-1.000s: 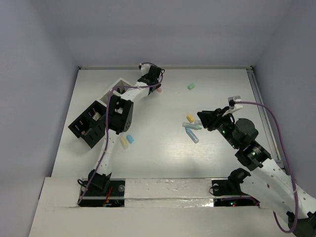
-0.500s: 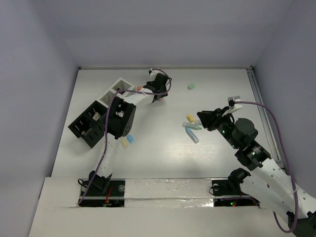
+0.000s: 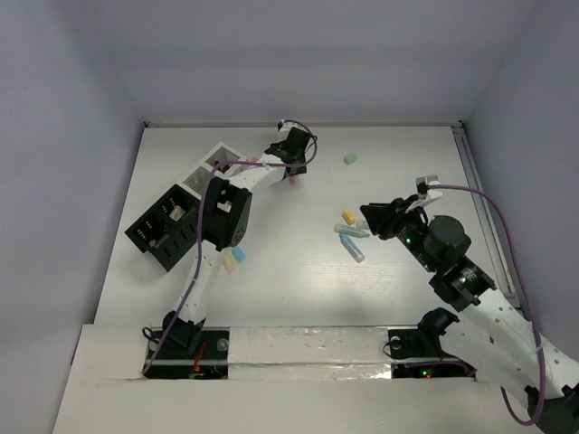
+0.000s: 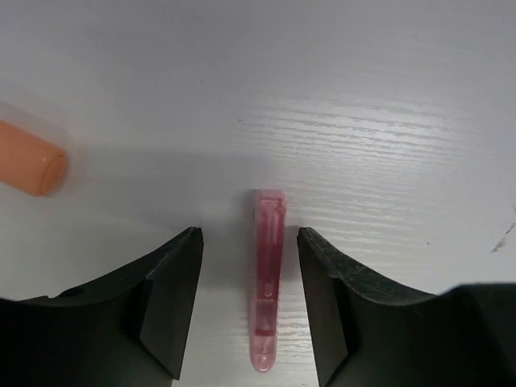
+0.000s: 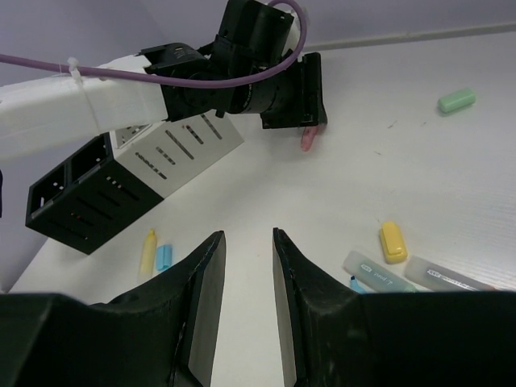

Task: Sort the stationery into containers
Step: Pick up the pen from the center of the board, then place the pen in the storage box.

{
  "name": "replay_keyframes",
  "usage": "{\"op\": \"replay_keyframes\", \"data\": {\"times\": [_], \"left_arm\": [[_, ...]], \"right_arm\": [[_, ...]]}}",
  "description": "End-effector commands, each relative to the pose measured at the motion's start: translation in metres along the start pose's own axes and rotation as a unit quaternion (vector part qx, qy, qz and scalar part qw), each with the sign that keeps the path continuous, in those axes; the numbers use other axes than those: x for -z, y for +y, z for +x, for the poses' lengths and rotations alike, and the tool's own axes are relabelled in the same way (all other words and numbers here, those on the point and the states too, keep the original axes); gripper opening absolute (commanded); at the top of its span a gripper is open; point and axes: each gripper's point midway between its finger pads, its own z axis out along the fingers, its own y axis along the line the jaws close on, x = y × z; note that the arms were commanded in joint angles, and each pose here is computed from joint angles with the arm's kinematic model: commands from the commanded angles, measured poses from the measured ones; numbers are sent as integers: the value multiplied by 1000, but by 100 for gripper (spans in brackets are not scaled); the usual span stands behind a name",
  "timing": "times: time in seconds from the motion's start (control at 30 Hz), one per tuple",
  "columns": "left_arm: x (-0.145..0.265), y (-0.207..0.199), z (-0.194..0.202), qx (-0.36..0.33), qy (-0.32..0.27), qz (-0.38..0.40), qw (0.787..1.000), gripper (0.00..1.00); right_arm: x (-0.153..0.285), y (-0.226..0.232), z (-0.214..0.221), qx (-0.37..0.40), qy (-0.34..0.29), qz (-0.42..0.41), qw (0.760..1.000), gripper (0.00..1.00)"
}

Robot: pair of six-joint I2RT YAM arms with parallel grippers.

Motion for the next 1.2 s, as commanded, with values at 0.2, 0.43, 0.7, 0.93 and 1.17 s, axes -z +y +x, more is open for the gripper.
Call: {"op": "replay_keyframes", "data": {"times": [0.2,0.43,0.7,0.93,1.17], "left_arm": [[-3,0,6,-20,20,8,1000,30],[35,-32,-22,-24,-29,62,997,0],[201,12,-100,58,-186,95,976,0],[290,165,-65,166,-257,-9,952,0],[322,291,-13,258,-285,-129,914,0]], "right_arm": [[0,10,-20,0,-24,-13,1000,36],[-2,12,-17,-1,-17,-19,1000,36],[0,14,-18,-1,-19,-24,1000,36],[6,19,-24,-5,-27,-37,999,36],[4,19,-22,-6,-26,-39,999,36]]}}
